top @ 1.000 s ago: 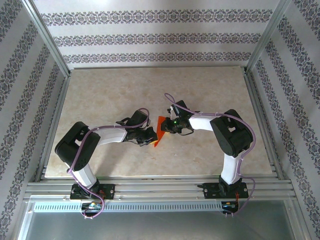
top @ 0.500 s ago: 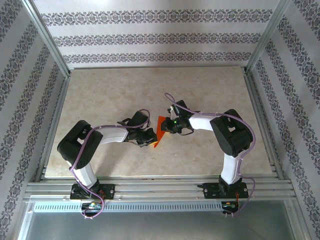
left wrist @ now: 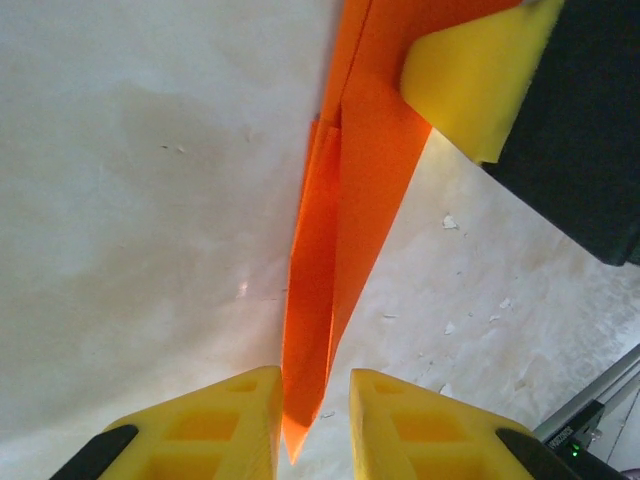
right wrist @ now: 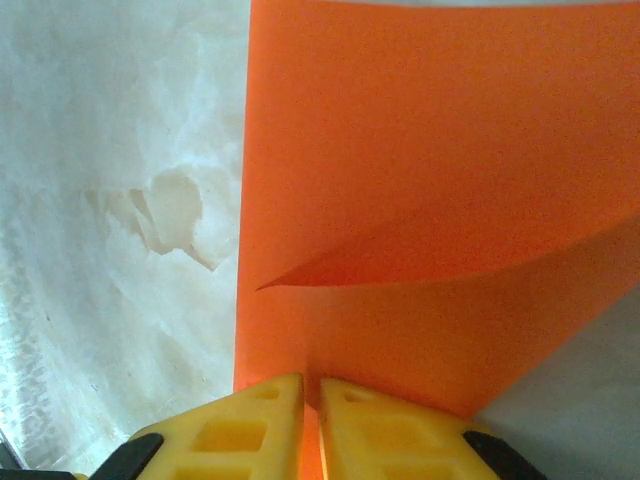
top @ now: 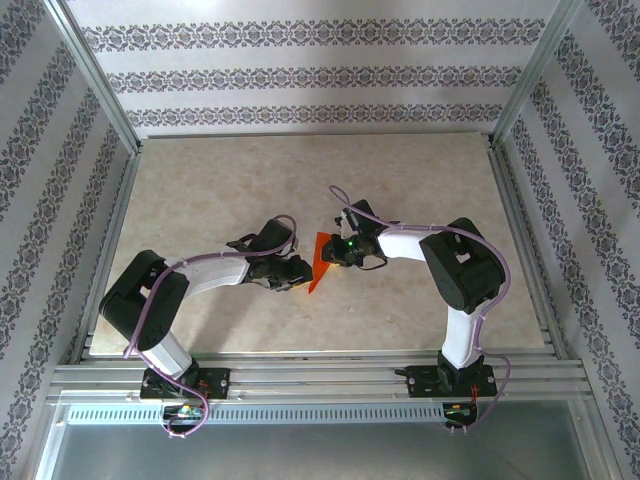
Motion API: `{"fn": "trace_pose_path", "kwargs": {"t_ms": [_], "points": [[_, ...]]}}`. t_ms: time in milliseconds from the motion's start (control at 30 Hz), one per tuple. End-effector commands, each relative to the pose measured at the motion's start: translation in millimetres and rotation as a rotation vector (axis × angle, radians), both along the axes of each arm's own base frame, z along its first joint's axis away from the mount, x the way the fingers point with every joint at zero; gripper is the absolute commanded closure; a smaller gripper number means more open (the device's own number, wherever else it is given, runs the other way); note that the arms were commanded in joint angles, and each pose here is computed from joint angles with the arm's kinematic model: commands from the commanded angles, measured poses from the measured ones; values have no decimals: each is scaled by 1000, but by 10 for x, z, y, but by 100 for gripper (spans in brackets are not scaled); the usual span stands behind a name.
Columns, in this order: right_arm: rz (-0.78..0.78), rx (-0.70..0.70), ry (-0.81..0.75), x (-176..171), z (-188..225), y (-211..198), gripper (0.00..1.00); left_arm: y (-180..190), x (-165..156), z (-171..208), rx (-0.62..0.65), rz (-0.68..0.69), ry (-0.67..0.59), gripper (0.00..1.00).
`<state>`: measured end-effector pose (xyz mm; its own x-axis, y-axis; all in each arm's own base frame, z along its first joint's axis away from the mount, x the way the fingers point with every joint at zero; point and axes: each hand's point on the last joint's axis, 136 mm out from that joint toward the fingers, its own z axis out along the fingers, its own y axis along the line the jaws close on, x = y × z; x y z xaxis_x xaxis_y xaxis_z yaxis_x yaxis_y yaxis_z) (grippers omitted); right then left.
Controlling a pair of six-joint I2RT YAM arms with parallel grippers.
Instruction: Fold a paper plane with a square sheet of paper (pick it up from the middle)
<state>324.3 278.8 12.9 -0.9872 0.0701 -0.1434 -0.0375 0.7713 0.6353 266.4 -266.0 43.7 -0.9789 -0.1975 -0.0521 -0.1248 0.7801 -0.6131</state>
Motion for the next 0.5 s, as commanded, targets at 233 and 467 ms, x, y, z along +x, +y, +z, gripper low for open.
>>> {"fn": "trace_pose_path", "kwargs": {"t_ms": [233, 467], "points": [[-18, -126, 81, -123, -431, -209, 82, -113, -88, -82, -12, -70, 27, 80], [-18, -128, 83, -130, -442, -214, 82, -139, -100, -123, -3, -79, 31, 89]]}}
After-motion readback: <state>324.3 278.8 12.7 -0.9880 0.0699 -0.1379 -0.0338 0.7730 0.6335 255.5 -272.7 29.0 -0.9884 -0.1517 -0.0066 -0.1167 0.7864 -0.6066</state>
